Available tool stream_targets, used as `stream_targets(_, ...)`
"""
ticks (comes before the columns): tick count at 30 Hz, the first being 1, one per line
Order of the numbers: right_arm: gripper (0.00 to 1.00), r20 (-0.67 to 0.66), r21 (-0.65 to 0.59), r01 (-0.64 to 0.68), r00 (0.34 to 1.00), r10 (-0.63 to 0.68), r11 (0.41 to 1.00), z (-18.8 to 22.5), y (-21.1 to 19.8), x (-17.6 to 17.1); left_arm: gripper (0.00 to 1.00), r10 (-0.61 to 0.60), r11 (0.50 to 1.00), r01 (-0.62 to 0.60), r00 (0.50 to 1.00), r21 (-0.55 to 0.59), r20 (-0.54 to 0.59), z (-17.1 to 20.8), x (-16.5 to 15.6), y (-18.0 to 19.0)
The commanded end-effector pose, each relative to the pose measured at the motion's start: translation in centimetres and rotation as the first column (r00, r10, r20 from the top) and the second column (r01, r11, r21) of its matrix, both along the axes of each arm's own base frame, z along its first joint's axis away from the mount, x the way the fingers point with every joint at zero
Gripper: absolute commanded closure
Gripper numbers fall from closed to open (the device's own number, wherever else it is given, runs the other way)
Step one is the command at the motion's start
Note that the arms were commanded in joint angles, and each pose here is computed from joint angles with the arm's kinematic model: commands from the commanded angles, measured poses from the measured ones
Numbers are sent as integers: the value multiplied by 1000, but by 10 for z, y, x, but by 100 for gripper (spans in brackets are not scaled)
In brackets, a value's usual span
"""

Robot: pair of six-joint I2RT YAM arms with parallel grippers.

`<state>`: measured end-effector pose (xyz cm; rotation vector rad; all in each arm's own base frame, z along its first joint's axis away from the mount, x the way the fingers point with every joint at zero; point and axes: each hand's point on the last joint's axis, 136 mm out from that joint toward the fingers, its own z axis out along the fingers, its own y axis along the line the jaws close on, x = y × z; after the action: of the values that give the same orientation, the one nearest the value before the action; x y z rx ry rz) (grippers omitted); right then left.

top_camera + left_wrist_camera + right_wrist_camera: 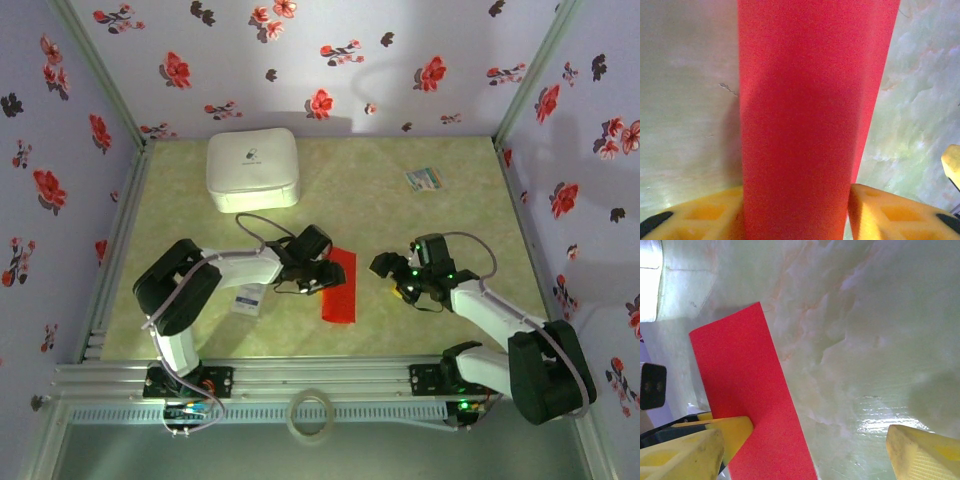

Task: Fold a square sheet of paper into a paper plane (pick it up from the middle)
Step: First fold the square sheet of paper in half at the center of the table.

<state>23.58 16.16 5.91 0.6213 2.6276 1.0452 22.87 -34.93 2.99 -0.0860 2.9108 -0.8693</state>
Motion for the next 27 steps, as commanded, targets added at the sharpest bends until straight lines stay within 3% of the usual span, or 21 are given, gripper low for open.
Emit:
stream_targets(1, 16, 39, 21, -17, 999, 16, 1000, 13, 9, 9, 46, 6, 997, -9, 1000, 78, 28, 3, 5, 21)
stream_targets(16, 32, 43, 39, -101, 994, 99, 994, 15, 39, 8, 35, -57, 981, 42, 995, 188, 77, 13, 8, 45)
stream_targets(27, 72, 54, 80, -179, 983, 175, 981, 13, 84, 8, 39, -72, 985, 63, 996, 164, 52, -2, 10, 43)
